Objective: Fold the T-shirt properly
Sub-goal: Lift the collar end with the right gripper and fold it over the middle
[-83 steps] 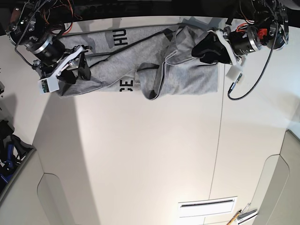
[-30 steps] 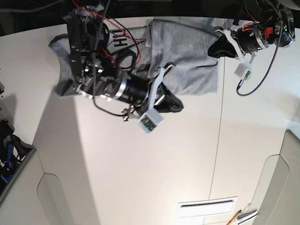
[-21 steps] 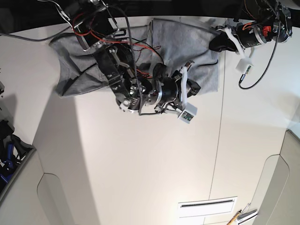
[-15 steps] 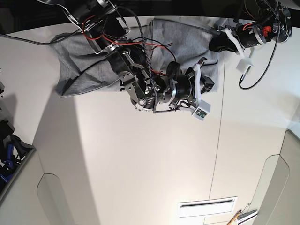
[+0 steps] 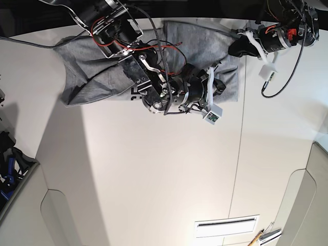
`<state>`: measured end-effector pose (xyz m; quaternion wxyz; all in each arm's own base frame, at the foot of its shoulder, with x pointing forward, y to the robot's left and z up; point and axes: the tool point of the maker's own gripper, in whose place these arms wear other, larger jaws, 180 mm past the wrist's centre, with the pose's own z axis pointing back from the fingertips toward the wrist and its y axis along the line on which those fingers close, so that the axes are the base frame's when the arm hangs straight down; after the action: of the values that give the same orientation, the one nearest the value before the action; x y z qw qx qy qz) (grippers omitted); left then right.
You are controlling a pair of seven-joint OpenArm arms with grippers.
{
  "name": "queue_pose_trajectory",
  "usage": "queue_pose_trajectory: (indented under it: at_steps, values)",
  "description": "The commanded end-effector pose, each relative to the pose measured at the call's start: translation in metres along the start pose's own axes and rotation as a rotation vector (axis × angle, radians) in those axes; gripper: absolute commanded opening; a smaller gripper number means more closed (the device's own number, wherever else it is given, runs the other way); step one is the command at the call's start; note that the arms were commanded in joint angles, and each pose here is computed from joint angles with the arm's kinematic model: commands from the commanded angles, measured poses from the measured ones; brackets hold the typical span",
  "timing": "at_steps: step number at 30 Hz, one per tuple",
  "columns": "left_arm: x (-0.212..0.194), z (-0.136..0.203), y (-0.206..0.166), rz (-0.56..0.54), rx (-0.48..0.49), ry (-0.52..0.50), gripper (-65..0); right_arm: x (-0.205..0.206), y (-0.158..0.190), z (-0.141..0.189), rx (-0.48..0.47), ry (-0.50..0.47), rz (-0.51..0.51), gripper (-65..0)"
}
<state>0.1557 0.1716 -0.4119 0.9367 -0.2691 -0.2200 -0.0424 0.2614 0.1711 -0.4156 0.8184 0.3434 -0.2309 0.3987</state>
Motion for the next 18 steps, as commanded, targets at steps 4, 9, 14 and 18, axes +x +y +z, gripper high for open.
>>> queue_pose_trajectory:
  at_steps: [4,9,14,18]
  values:
    - [0.002,0.004,0.001,-0.008,0.003,-0.001,-65.0,0.01,-0.032,0.005,-0.174,0.0,0.001,-65.0]
    - [-0.008,0.005,-0.001,0.006,-0.002,0.019,-65.0,0.008,-0.045,0.008,-0.247,0.009,-0.011,-65.0]
    - [-0.002,0.007,-0.007,0.013,-0.034,-0.012,-65.0,0.01,-0.042,0.007,-0.229,-0.001,-0.024,-65.0]
    - [0.029,0.026,-0.023,-0.042,-0.081,-0.122,-65.0,0.011,-0.04,0.007,-0.221,-0.006,-0.022,-65.0]
